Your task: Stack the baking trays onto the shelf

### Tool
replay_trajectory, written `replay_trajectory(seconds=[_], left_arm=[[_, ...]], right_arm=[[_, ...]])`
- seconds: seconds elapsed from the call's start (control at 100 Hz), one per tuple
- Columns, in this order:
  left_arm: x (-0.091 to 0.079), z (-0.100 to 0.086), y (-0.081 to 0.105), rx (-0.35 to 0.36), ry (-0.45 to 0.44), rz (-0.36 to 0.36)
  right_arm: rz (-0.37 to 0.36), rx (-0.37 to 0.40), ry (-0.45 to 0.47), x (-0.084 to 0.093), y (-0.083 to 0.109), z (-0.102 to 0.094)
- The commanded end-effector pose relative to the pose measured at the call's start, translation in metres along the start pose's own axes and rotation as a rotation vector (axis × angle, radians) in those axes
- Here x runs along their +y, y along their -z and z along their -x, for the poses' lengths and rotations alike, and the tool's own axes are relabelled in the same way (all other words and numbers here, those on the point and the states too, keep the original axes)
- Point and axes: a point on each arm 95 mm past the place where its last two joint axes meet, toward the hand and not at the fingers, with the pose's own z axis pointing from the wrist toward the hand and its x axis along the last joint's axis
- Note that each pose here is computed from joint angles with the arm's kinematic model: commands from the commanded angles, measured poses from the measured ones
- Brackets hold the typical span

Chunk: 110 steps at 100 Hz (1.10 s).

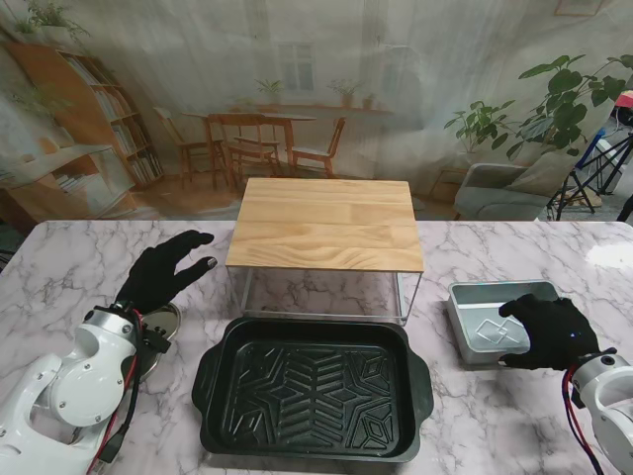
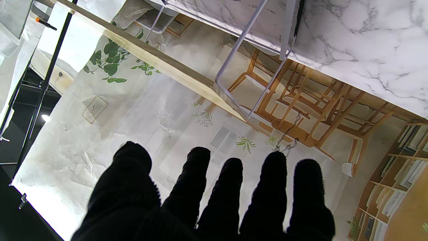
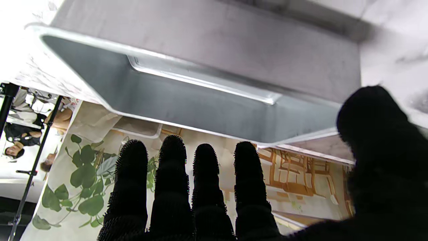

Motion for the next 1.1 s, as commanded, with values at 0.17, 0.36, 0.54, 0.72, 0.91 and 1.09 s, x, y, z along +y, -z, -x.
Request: replay_trajectory(seconds=[0.17, 0.36, 0.54, 0.72, 0.91, 1.09], left_arm=[[0.003, 0.000, -0.001, -0.005, 0.002, 0.020], [0.004, -0.001, -0.002, -0.004, 0.001, 0.023], [0.004, -0.001, -0.002, -0.005, 0.000, 0.027], [0.005, -0.001, -0.002, -0.004, -0.001, 0.028], [0.005, -0.001, -0.002, -0.003, -0.001, 0.028], [0.005, -0.001, -0.003, -0.001, -0.005, 0.029]], right_arm=[[-0.073, -0.037, -0.003, -0.021, -0.012, -0.001], [-0.103, -0.026, 0.035, -0.029, -0.019, -0.004], [-0.131, -0.028, 0.050, -0.034, -0.022, -0.005], [-0.154, -0.029, 0.051, -0.041, -0.027, -0.009], [-0.180, -0.025, 0.047, -0.045, -0.030, -0.013], [-0.204, -0.028, 0.039, -0.046, -0.032, -0.015]])
